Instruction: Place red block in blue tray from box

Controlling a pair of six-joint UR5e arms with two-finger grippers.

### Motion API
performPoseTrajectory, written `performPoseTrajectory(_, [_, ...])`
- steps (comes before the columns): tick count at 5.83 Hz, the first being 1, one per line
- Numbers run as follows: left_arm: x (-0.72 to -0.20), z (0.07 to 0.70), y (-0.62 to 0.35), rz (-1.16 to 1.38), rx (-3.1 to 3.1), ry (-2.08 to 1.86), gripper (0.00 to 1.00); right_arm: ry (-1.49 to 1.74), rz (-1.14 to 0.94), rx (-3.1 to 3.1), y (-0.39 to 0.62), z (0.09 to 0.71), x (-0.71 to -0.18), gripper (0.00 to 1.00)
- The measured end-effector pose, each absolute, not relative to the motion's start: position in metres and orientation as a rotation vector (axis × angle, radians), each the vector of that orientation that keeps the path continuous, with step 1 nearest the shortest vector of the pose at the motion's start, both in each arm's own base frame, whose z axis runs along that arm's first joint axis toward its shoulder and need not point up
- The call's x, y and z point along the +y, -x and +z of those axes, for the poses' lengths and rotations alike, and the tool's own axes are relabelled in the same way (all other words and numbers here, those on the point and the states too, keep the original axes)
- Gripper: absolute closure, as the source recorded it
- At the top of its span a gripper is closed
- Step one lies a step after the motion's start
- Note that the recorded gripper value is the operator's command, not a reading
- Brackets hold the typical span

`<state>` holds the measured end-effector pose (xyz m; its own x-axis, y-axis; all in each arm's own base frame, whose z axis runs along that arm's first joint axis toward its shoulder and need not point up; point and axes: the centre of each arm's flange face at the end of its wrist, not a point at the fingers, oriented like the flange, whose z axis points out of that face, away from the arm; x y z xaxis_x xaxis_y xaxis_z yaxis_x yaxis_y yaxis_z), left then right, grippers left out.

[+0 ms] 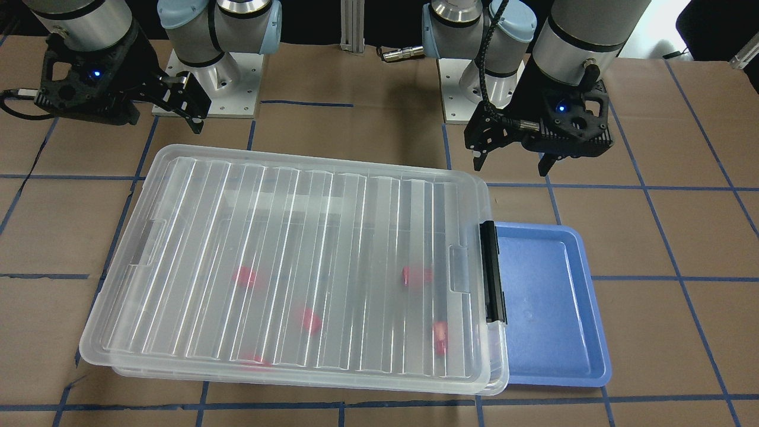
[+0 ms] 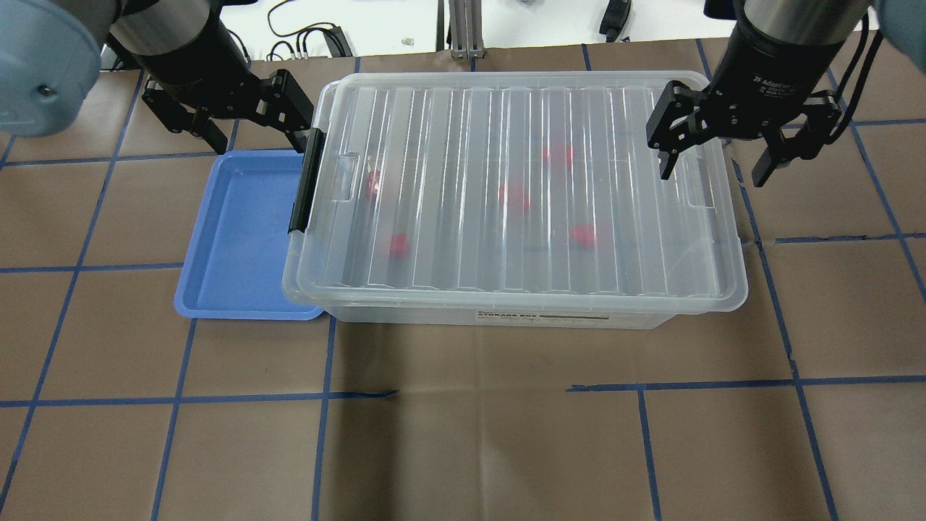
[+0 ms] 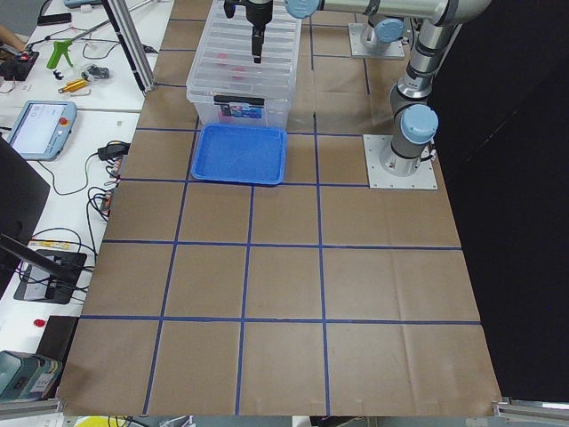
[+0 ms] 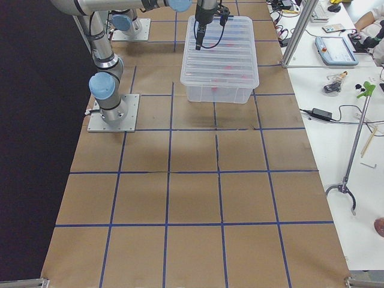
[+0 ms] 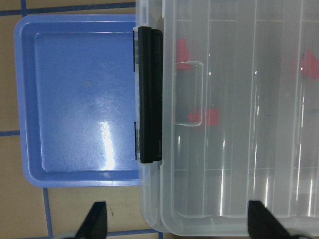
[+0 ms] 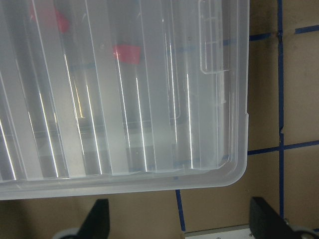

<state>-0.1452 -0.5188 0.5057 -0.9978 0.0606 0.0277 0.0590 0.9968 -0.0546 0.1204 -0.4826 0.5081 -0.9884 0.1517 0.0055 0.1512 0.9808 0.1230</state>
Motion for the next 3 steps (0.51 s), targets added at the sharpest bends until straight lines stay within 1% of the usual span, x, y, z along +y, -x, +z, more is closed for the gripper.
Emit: performPoseTrajectory(3, [-0.5189,0.5053,0.1452,0.087,-3.11,0.093,0.01,-0.24,0.175,3.121,-0.1205,0.5145,-0.4823,0.0])
